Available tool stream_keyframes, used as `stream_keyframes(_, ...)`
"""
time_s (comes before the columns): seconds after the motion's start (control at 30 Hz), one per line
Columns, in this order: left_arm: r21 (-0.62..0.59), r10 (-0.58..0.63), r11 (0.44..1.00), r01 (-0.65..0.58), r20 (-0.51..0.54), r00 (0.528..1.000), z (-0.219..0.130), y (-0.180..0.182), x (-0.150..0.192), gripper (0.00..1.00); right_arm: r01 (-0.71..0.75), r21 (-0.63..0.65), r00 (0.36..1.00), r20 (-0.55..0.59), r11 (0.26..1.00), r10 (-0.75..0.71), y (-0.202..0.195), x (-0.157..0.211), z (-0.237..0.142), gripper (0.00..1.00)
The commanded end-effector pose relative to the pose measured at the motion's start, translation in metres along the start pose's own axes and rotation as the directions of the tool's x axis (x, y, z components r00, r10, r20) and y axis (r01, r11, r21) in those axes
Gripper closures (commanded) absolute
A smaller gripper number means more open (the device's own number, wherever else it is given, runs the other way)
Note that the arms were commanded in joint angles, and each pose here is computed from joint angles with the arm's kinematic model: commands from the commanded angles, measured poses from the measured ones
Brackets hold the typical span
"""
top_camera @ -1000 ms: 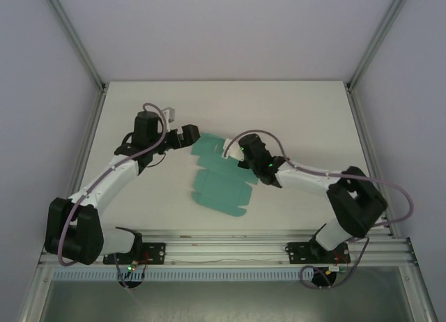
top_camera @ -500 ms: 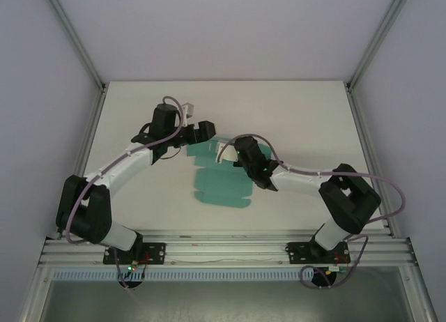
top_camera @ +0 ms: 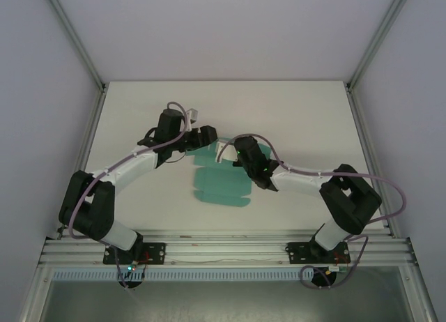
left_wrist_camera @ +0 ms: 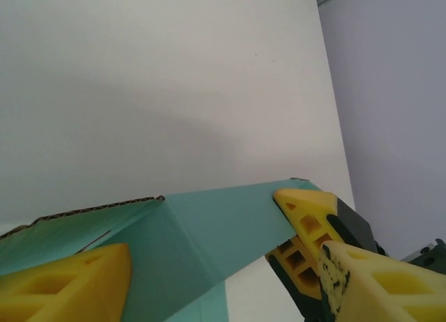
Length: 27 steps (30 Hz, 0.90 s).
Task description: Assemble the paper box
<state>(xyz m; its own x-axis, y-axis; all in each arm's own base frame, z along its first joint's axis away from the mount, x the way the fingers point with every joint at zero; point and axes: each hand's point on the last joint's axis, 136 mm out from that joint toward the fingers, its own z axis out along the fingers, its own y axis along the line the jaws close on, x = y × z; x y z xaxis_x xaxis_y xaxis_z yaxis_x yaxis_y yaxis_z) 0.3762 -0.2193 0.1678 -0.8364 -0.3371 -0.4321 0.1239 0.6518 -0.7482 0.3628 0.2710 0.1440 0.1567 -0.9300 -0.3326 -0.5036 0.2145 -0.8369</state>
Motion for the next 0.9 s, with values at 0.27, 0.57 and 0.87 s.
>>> stream_keyframes(0.27, 0.25, -0.114, 0.963, 0.098, 0.05, 0.992, 0.015, -0.038, -0.007, 0.55, -0.08, -0.04, 0.989, 0.122, 0.996, 0.084, -0.005, -0.023, -0.014, 0.99)
stream_keyframes(0.57, 0.258, -0.106, 0.963, 0.085, 0.069, 0.992, 0.019, -0.041, -0.004, 0.74, -0.076, -0.048, 0.986, 0.144, 0.996, 0.083, -0.003, -0.026, -0.017, 0.99)
stream_keyframes(0.87, -0.001, 0.006, 1.0, -0.006, 0.113, 0.994, -0.009, -0.001, 0.01, 0.36, -0.073, -0.018, 0.991, 0.109, 0.997, 0.074, -0.01, -0.016, -0.016, 0.99)
